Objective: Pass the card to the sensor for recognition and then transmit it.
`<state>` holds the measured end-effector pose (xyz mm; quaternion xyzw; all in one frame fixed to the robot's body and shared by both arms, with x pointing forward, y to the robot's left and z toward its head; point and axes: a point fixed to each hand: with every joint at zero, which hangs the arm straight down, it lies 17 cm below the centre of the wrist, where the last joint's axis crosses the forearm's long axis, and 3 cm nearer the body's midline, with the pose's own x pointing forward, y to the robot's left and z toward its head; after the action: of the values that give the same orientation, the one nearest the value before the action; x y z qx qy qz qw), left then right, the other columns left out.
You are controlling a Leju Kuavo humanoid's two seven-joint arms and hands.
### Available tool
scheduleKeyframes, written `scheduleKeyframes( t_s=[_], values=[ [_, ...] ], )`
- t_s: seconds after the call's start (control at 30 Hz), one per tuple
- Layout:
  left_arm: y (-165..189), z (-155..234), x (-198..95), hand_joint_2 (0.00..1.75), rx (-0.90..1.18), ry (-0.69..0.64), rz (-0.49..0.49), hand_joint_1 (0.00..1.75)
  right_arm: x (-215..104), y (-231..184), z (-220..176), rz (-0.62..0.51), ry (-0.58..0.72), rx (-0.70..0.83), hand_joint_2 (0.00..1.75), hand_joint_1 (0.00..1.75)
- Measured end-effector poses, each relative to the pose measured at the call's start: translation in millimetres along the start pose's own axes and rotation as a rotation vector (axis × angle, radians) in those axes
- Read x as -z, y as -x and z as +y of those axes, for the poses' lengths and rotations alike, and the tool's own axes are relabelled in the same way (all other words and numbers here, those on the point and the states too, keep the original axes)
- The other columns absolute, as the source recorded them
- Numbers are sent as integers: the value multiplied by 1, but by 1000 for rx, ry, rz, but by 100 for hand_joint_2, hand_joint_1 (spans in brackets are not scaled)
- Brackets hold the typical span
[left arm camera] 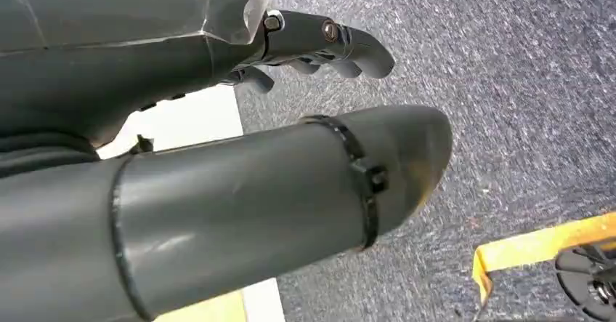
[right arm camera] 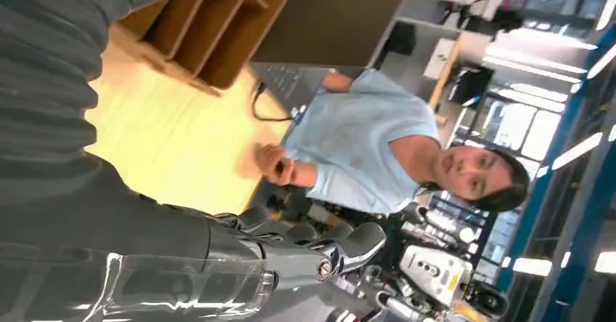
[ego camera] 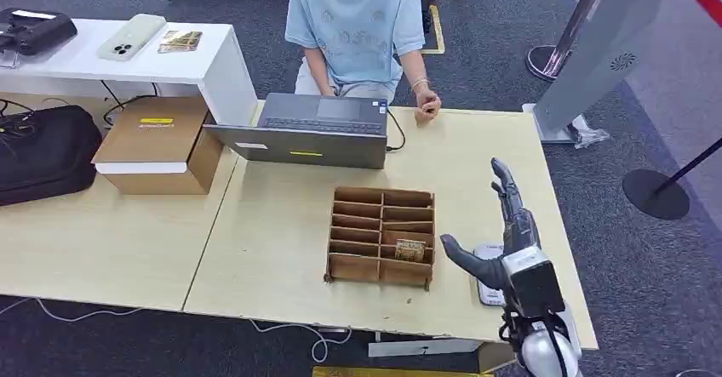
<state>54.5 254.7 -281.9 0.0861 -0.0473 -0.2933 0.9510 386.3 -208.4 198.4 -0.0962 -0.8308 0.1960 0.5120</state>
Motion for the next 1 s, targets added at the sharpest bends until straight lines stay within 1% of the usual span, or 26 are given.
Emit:
scheduleKeyframes(
  t_s=[0.13, 0.27, 0.4, 0.57, 0.7, 0.83, 1.0],
  values=[
    [-2, -3, -1, 0, -7, 0, -1, 0, -15, 10, -1, 44, 7, -149, 175, 0],
    [-3, -4, -1, 0, -2, 2, -3, 0, -24, 14, -5, 60, 11, -359, 175, 0],
    [-3, -6, -1, 0, 4, 11, -5, 0, -27, 19, -8, 74, 6, -555, 175, 0],
    [-4, -7, -2, 0, 9, 15, -6, 0, -25, 24, -15, 95, 14, -718, 175, 0],
    [-4, -8, -2, 0, 10, 17, -6, 0, -21, 33, -21, 137, 13, -806, 175, 0],
    [-4, -9, -2, 0, 23, 21, -7, 0, -29, 58, -8, 242, -82, -791, 175, 0],
    [-3, -10, -2, 0, 34, 27, -5, 0, -38, 73, 4, 293, -151, -774, 175, 0]
  ],
)
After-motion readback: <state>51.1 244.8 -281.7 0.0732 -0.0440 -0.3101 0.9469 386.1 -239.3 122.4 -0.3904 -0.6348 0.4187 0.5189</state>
